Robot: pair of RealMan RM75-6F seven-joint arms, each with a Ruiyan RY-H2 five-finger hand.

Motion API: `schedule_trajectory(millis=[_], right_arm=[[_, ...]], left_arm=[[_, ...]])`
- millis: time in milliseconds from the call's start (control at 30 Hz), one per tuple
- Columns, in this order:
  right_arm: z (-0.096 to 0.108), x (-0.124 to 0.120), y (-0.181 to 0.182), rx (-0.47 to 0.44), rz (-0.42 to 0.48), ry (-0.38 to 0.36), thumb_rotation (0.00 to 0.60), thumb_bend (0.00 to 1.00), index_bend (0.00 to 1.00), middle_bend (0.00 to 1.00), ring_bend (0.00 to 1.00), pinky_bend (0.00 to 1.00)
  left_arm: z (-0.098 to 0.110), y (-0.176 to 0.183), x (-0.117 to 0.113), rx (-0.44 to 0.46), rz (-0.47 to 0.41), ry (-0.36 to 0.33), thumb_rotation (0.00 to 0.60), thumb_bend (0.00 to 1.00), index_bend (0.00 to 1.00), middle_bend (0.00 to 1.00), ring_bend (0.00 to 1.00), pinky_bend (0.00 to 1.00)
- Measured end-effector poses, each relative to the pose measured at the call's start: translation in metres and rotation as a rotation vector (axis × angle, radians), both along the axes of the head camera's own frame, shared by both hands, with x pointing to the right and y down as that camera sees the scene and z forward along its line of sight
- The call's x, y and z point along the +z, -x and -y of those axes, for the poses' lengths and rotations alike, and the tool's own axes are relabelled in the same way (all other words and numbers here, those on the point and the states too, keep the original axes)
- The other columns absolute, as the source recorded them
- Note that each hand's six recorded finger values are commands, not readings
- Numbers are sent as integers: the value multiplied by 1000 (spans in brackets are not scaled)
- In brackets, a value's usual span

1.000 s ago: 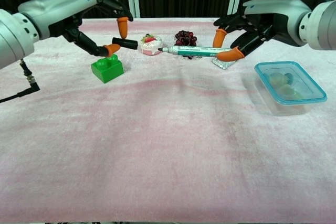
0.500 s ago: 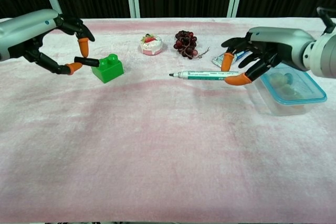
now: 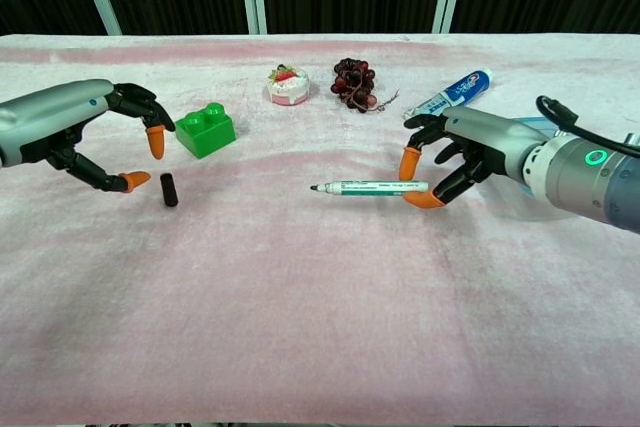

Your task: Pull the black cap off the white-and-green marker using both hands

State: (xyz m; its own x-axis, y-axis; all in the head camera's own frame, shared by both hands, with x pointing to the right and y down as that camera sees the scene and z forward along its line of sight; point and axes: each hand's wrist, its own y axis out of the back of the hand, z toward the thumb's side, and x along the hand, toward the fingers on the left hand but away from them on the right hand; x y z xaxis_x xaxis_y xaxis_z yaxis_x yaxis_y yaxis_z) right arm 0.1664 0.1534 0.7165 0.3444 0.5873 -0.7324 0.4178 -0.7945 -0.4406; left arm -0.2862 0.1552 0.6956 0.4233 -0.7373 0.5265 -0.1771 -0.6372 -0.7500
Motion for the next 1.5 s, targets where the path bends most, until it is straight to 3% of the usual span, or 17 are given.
schedule_trajectory(millis=[233,400,833,1000,1167,1300,1400,1500], right_arm=[[-7,9,-1,-32,-15,61,600,103,238,0,0,153],[3,-1,-7,-3,11,83,600,57,69,0,0,153],[49,-59,-73,114,-8,-75,600,51,18,0,0,153],[66,-96,-109,104,-59,-202,600,82,19,0,3,153],[77,-140,-163,51,-204,-376,600,120,19,0,6,153],[67,-161,-203,31,-357,-465,600,129,19,0,6,152],[43,-173,-230,52,-437,-514,600,130,19,0,6,153],[4,-182,-254,54,-516,-527,600,130,19,0,4,153]], left_arm=[[-2,2,7,50,69,1,600,52,150,111,0,19],[5,-2,-3,35,46,-17,600,39,90,90,0,18],[33,11,-67,-20,-19,-154,600,40,94,87,0,24],[35,27,-88,-9,60,-223,600,40,98,88,0,31],[29,53,-114,-33,185,-351,600,48,98,105,0,46],[8,89,-128,-89,324,-395,600,52,100,112,0,56],[-11,111,-134,-119,427,-397,600,52,101,112,0,64],[-28,124,-135,-141,454,-357,600,52,103,111,0,46]])
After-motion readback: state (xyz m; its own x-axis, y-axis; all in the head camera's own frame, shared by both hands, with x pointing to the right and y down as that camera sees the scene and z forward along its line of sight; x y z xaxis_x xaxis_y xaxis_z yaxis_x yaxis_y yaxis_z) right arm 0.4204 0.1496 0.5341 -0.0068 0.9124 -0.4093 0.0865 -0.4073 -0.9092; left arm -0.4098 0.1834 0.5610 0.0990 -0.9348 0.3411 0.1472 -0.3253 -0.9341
